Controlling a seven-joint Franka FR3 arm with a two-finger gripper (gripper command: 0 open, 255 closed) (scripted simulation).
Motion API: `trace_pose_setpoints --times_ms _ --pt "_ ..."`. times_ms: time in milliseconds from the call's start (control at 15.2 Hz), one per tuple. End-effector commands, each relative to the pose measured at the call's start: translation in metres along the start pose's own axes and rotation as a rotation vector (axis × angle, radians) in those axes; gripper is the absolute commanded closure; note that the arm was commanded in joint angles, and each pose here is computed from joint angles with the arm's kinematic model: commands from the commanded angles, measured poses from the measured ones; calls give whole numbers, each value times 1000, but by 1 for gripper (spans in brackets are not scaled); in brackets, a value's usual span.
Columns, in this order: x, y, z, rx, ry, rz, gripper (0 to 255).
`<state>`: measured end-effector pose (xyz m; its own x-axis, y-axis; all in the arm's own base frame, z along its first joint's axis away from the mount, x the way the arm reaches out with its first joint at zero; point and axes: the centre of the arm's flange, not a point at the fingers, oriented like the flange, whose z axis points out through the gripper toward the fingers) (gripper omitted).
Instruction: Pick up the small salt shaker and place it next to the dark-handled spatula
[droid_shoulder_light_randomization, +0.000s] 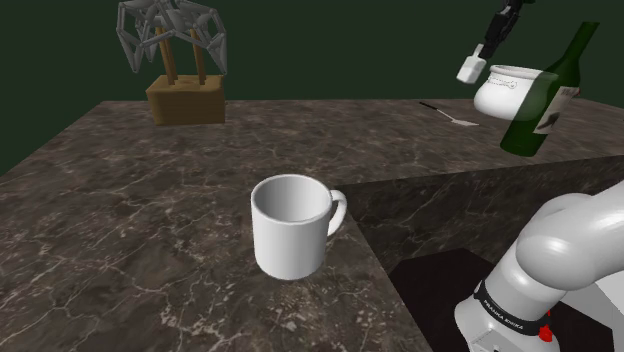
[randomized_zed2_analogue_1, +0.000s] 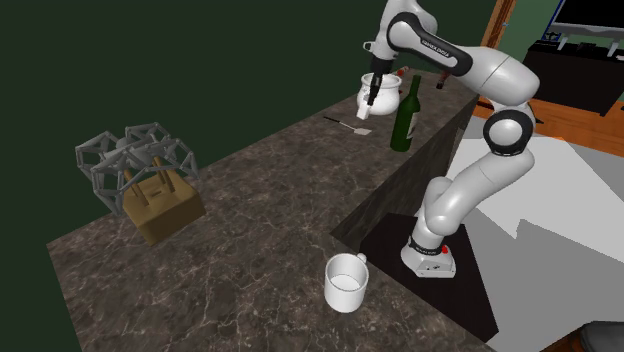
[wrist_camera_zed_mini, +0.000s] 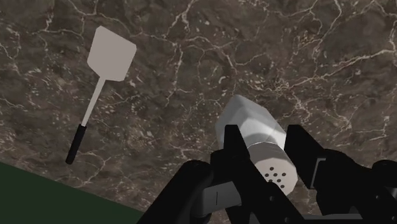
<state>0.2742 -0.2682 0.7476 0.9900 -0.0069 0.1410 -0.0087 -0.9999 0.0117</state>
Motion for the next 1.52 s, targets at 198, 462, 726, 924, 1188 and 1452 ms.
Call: trace_pose_setpoints --times_ms 198,462,726,924,1188,1452 --pt "-26 56 0 0 0 -1 255" --pt "-29 55 21 0 0 -1 255" --pt "-32 55 42 0 0 -1 255" --pt "-34 55 58 0 0 -1 255" --pt "-37 55 79 0 0 -1 255" --pt "-40 55 100 0 0 -1 255"
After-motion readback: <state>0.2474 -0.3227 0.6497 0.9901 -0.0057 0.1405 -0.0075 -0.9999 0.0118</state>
